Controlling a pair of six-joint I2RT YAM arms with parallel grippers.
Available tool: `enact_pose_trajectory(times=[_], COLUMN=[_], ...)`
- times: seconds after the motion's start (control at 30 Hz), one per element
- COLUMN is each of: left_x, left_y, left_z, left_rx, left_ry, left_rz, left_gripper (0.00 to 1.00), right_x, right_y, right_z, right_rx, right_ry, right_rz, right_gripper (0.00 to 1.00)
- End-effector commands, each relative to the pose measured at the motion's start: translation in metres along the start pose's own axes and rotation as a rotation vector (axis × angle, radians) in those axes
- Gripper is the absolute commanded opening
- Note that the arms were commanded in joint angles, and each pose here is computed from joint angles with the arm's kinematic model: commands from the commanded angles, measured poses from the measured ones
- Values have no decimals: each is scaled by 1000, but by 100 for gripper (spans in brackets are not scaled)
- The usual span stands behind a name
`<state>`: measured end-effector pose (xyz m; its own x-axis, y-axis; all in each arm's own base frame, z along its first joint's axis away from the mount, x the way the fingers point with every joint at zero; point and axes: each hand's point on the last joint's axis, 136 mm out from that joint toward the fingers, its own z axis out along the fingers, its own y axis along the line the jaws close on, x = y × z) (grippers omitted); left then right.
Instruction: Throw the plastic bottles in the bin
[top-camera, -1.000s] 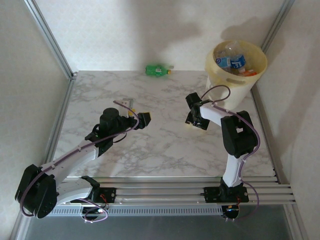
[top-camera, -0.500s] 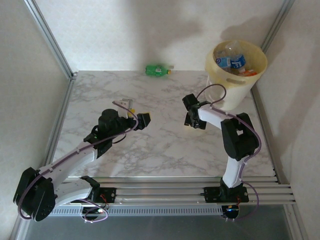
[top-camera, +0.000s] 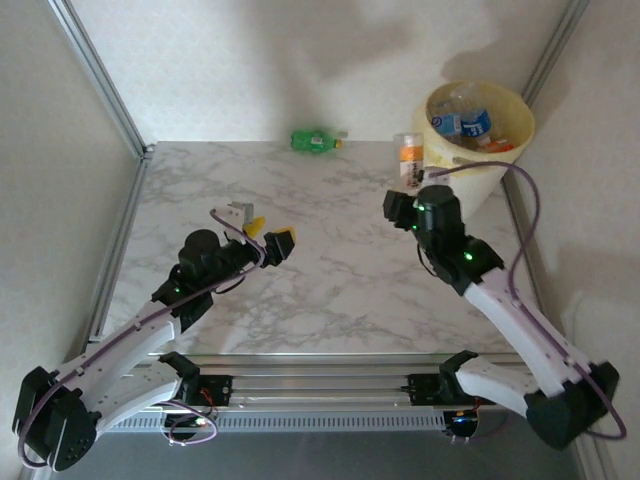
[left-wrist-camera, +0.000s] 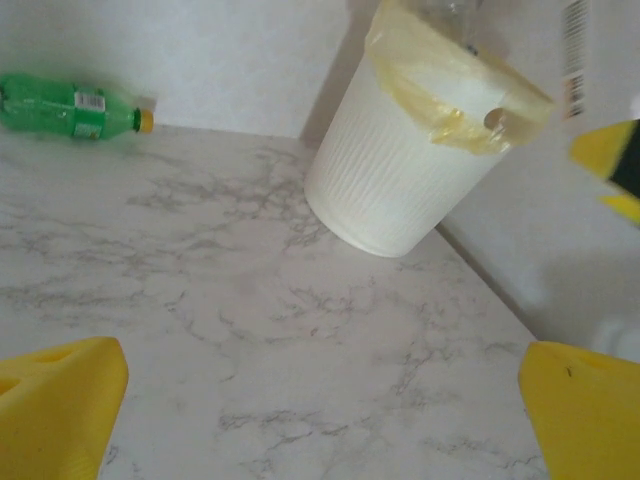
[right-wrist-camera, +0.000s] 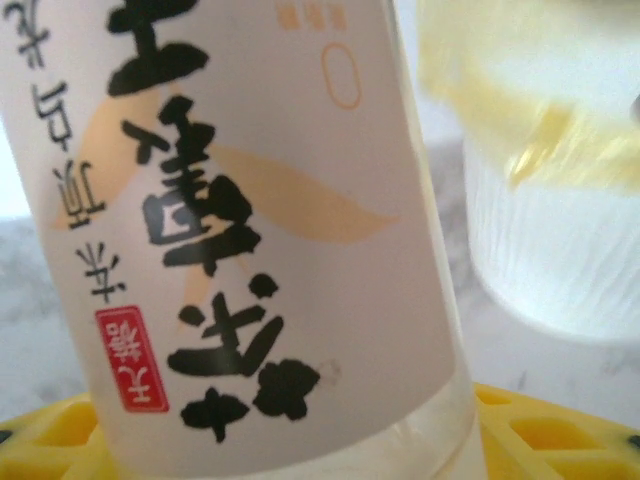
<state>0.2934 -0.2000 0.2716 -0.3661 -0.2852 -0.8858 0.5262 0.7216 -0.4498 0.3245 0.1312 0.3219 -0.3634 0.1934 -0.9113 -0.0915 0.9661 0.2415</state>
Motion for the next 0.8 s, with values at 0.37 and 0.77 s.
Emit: enact_pose_trajectory(times=[0.37, 0.77], left_x=[-13, -7], left_y=[-5, 0], left_z=[-7, -10], left_rx=[-2, -23], left_ry=[-65, -57], left_rz=[3, 2], left_gripper=[100, 100], right_x=[-122, -144], right_y=[-35, -93], right_z=[-85, -13], right_rx=[154, 323], right_ry=[-379, -171], right_rz=[-183, -108], right_gripper=[40, 41])
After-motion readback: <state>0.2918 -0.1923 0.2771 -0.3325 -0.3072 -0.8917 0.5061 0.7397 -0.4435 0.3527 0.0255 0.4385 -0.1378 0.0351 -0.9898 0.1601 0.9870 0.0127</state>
